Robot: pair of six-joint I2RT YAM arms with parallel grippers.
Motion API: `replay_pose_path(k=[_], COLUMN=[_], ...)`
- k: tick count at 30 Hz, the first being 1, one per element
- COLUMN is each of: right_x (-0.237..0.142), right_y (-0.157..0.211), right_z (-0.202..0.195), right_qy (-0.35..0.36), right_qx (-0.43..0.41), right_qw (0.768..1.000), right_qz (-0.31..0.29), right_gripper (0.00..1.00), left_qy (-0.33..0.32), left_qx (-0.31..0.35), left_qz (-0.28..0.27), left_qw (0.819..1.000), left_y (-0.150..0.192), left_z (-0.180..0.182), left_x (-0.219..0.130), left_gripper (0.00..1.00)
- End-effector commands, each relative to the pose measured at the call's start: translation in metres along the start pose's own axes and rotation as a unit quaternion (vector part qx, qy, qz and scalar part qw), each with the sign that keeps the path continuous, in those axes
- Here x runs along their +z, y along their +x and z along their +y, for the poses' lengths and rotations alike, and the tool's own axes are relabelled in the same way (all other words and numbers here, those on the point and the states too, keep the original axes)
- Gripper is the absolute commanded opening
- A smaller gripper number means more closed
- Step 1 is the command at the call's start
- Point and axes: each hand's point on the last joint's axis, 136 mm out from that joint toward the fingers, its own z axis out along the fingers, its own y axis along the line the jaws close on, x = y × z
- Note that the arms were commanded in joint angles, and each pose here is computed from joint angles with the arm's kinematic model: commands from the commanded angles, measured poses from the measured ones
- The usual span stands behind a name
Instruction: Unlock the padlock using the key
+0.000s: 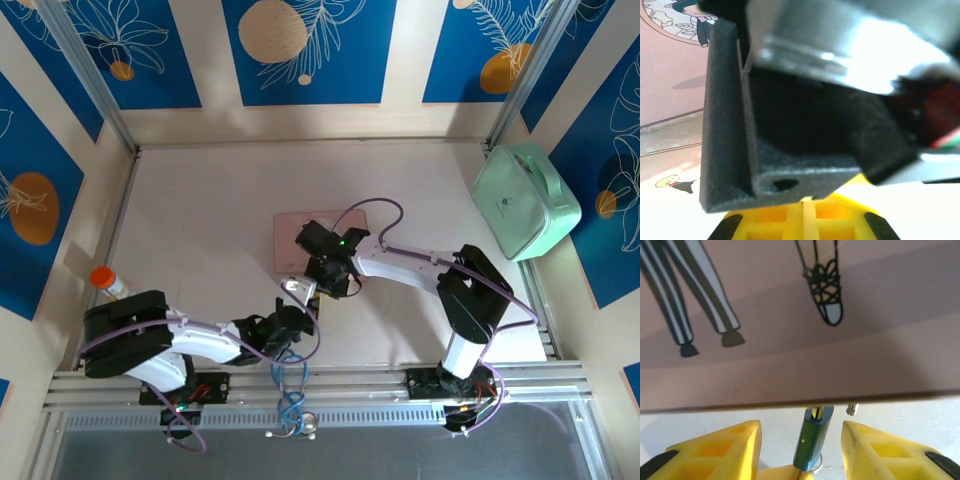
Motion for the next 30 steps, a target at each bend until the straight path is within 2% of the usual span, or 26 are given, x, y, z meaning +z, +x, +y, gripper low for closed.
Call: replay_pose_path(k=[1,18,19,20,23,26,30], right_x=[0.003,0.010,0.011,0.011,0.010,0.011,0.020], right_y=[0.007,0.011,0.012,0.012,0.012,0.012,0.013], right_z=[-0.007,-0.014,-0.015,-0.015,-0.018,-0.016,-0.002], right_qy=[0.023,0.032,0.034,0.036,0.042,0.029,-0.038], right_qx=[0.012,0.015,0.014,0.013,0.003,-0.013,-0.053], right_qw=[0.999,0.999,0.999,0.999,0.999,0.999,0.998], right_qz=[0.022,0.031,0.031,0.031,0.027,0.023,0.025], right_gripper=[0.41,0.01,0.00,0.00,0.00,0.00,0.00], left_qy=[0.013,0.017,0.012,0.006,-0.011,-0.030,-0.057], left_qx=[-0.013,-0.014,-0.015,-0.018,-0.032,-0.056,-0.093], left_qz=[-0.011,-0.009,-0.007,-0.006,-0.013,-0.024,-0.028], left_qw=[1.000,1.000,1.000,1.000,0.999,0.998,0.994], left_y=[-0.003,-0.004,-0.005,-0.005,-0.008,-0.013,-0.022], left_z=[-0.005,-0.008,-0.007,-0.005,0.006,0.020,0.040], left_x=[-0.001,0.000,-0.001,-0.001,-0.007,-0.018,-0.037], left_gripper=[0.00,0.00,0.11,0.25,0.49,0.62,0.66])
